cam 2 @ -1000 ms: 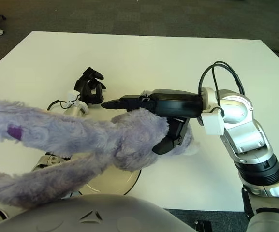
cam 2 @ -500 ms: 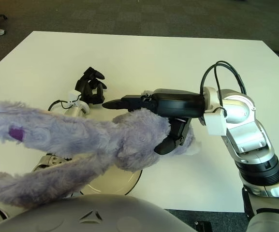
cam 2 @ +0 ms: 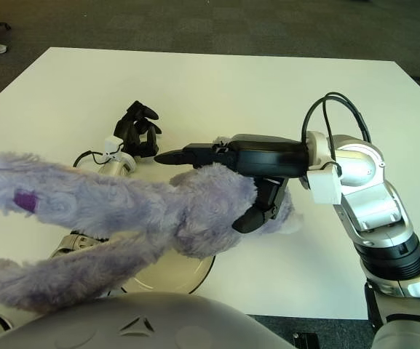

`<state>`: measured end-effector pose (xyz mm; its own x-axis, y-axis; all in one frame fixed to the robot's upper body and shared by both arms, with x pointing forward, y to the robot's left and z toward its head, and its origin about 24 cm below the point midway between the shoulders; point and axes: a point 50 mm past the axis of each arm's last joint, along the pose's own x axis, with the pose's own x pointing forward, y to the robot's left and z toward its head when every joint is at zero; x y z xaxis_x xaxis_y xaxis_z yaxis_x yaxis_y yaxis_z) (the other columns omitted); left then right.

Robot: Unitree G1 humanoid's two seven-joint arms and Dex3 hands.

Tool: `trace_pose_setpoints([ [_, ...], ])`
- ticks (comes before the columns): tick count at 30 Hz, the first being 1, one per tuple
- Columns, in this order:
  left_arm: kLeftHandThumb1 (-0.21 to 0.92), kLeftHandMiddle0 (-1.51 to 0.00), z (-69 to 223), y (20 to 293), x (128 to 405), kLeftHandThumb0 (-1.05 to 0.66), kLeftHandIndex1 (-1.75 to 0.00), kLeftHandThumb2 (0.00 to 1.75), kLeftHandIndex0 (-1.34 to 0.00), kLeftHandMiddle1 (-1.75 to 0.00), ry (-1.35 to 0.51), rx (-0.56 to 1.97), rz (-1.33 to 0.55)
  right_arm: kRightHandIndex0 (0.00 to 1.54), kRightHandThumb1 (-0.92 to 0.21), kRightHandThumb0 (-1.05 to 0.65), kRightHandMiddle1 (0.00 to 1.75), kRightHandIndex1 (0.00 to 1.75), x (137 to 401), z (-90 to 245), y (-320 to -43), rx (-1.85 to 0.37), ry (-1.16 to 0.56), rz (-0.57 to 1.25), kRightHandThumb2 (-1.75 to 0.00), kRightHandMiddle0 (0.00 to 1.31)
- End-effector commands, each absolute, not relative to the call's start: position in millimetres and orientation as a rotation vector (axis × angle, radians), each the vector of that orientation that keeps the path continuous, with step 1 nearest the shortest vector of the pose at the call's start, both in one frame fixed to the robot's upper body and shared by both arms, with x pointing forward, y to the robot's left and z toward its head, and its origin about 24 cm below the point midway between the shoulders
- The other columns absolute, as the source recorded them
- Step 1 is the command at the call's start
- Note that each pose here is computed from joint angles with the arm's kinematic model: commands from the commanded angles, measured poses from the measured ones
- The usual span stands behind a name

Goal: Put the doll into the plate.

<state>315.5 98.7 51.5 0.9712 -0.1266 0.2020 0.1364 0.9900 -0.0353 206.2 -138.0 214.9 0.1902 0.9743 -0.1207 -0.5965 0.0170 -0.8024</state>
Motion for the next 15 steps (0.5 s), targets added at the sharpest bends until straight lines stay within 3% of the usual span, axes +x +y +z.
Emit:
trace_pose_setpoints([
  [1,0.33,-0.49,25,101,303,-0.01,-1.75,1.31,-0.48,-1.75,-0.116,-0.032,-0.125,0.37,-0.92,-0.92,0.07,1.68,204,218,-140,-0.864,-0.571,1.323,-1.03,0.00],
  [7,0.32,-0.50,26,102,303,-0.01,-1.75,1.32,-0.48,-1.75,-0.128,-0.019,-0.122,0.37,-0.92,-0.92,0.07,1.68,204,217,-139,-0.863,-0.571,1.323,-1.03,0.00],
  [8,0.32,-0.50,25,102,303,-0.01,-1.75,1.32,-0.48,-1.75,-0.127,-0.019,-0.122,0.37,-0.92,-0.92,0.07,1.68,218,213,-144,-1.031,-0.617,1.045,-1.03,0.00],
  [9,0.32,-0.50,24,103,302,-0.01,-1.75,1.32,-0.48,-1.75,-0.123,-0.018,-0.120,0.30,-0.85,-0.84,0.10,1.40,231,210,-146,-1.176,-0.634,0.877,-0.99,0.02],
  [10,0.32,-0.50,24,103,302,-0.01,-1.75,1.32,-0.48,-1.75,-0.121,-0.017,-0.119,0.20,-0.80,-0.76,0.20,0.97,239,208,-147,-1.276,-0.648,0.775,-0.89,0.01],
  [11,0.32,-0.50,23,104,302,-0.01,-1.75,1.32,-0.48,-1.75,-0.120,-0.017,-0.119,0.14,-0.77,-0.70,0.27,0.69,243,206,-147,-1.330,-0.656,0.728,-0.83,0.01],
  [12,0.33,-0.49,23,105,302,-0.01,-1.75,1.32,-0.48,-1.75,-0.119,-0.014,-0.118,0.11,-0.75,-0.66,0.31,0.51,246,206,-146,-1.342,-0.661,0.721,-0.78,0.01],
  [15,0.33,-0.49,22,107,301,-0.01,-1.75,1.32,-0.48,-1.75,-0.120,-0.005,-0.116,0.11,-0.73,-0.59,0.38,0.35,251,202,-143,-1.349,-0.707,0.680,-0.74,0.00],
])
